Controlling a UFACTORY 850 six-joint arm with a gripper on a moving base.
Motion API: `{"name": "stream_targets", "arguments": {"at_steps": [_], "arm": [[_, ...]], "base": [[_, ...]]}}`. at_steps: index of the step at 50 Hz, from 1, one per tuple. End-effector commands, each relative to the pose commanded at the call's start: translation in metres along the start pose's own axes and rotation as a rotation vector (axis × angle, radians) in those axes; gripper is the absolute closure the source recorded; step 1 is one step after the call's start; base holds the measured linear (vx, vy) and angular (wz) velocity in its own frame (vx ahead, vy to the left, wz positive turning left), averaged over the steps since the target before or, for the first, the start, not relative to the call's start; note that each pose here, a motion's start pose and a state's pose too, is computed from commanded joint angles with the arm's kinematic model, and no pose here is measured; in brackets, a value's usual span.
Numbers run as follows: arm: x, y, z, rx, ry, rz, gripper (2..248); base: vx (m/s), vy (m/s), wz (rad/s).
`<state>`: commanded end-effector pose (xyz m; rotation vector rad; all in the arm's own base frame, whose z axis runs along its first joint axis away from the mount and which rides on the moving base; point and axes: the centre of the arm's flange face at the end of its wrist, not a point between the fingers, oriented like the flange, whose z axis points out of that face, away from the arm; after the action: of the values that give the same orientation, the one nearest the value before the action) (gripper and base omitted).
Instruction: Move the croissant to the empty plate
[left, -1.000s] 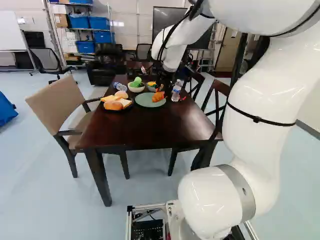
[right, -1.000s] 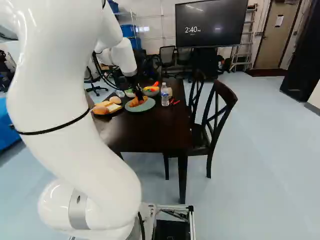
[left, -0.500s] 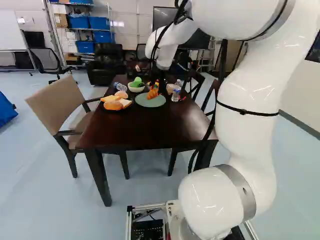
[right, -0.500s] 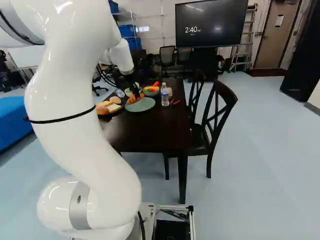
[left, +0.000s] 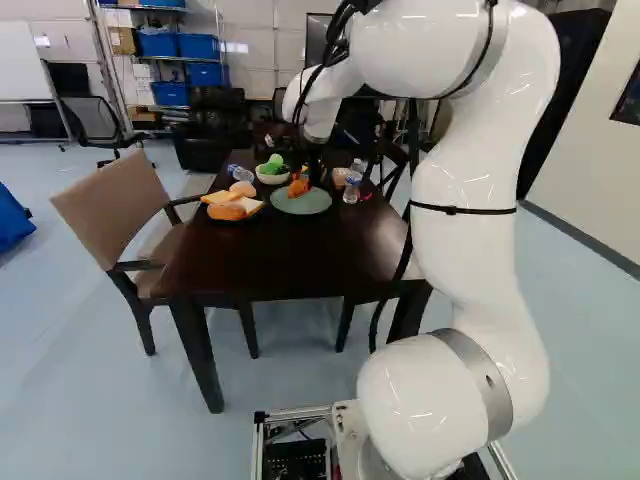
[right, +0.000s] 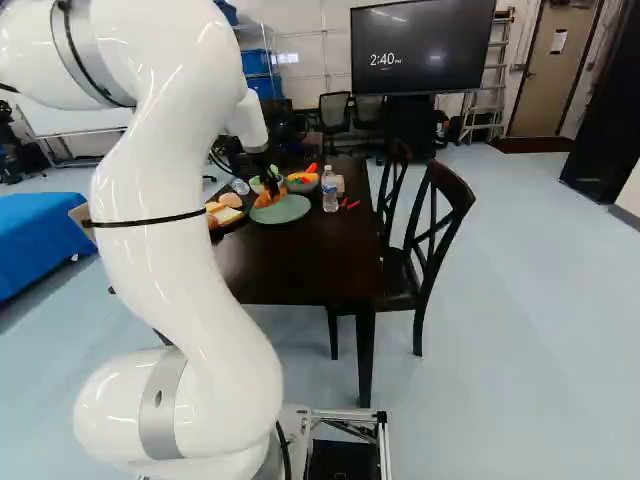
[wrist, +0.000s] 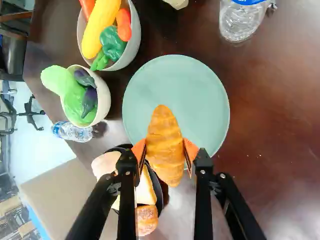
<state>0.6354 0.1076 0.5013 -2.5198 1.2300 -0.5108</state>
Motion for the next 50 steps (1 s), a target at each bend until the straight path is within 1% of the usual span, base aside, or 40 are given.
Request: {"name": "stream_targets", "arguments": {"at_steps": [23, 29, 30, 34, 35, 39, 40, 45, 46, 50], "arm": [[-0.001, 0.004, 0.034, -0.039, -0.021, 0.001, 130], [-0.001, 0.004, 0.034, -0.039, -0.021, 0.001, 130], [-0.001, 0.004, 0.034, -0.039, -0.021, 0.001, 120], [-0.001, 0.004, 0.034, -0.039, -0.021, 0.001, 120], [-0.001, 0.004, 0.034, -0.039, -0.021, 0.001, 89], [-0.001, 0.004, 0.034, -0.039, -0.021, 0.001, 89], [-0.001, 0.004, 0.034, -0.039, -0.021, 0.001, 55], [-0.001, 0.004, 0.034, -0.039, -0.021, 0.001, 55], [-0.001, 0.004, 0.034, -0.039, -0.021, 0.001, 20], [-0.001, 0.004, 0.034, -0.039, -0.021, 0.001, 20]], "base": [[0.0, 0.0, 0.0], [0.0, 0.0, 0.0], [0.0, 0.0, 0.0], [0.0, 0.0, 0.0], [0.0, 0.0, 0.0], [0.0, 0.0, 0.0], [0.0, 0.0, 0.0], [0.0, 0.0, 0.0], [0.0, 0.0, 0.0], [0.0, 0.0, 0.0]]}}
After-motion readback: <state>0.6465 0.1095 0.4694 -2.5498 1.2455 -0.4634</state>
